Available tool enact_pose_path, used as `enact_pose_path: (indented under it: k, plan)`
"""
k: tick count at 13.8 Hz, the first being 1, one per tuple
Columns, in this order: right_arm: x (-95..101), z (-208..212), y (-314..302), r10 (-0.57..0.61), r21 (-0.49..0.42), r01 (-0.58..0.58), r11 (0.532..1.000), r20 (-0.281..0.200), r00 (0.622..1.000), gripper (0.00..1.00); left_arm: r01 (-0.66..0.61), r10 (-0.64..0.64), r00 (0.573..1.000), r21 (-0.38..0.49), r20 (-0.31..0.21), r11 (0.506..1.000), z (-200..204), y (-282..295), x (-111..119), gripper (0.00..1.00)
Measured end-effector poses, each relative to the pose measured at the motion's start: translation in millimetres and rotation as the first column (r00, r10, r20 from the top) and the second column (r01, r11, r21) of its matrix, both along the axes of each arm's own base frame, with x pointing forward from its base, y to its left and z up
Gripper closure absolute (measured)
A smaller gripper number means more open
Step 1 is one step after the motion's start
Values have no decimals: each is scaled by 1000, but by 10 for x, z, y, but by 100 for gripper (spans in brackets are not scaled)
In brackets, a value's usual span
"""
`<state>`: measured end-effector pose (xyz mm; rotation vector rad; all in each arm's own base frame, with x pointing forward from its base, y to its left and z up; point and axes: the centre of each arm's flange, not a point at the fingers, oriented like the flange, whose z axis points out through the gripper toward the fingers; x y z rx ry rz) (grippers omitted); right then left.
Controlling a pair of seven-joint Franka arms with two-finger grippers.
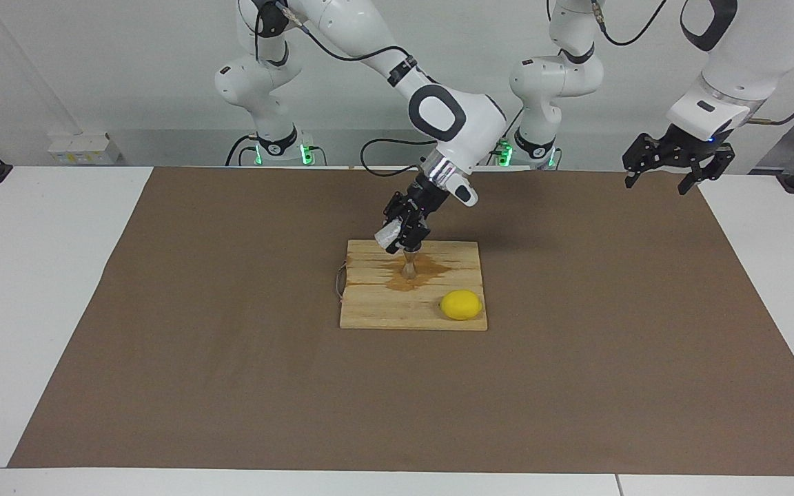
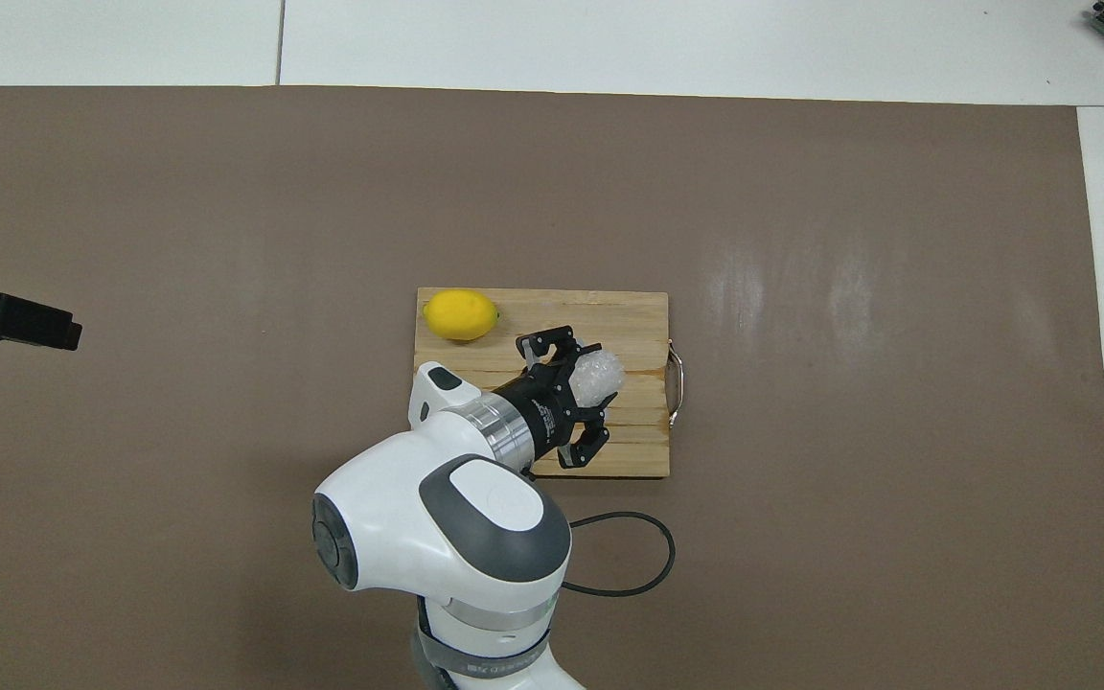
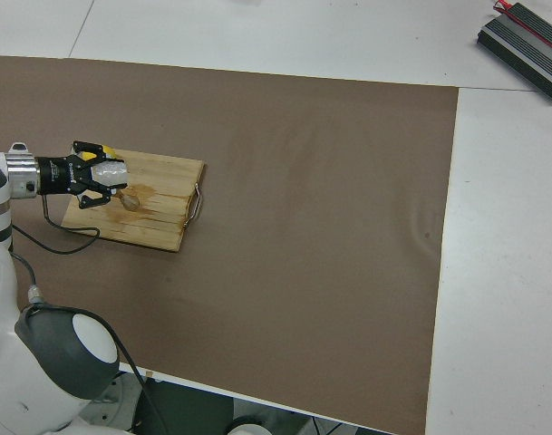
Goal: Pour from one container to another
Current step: 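Tilt the white cup with the right gripper into the metal cup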
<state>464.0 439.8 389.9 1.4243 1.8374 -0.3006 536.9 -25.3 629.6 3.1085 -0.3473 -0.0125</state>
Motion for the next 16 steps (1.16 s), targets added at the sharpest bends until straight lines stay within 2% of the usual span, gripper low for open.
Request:
enact_pose_path:
  k: [6,10,16]
  plan:
    - [-64,12,39,42,-37,-40,999,33,999,46,0,0,1000,0,1,1000,1,1,2,0]
    - [-118,34,118,69,-57,-64,996,87,994,46,0,0,1000,0,3,1000,3,1,4,0]
    - [-146,-19,105,76,-74,-68,995,100,992,46,0,0,1000,0,4,1000,4,1,5,0]
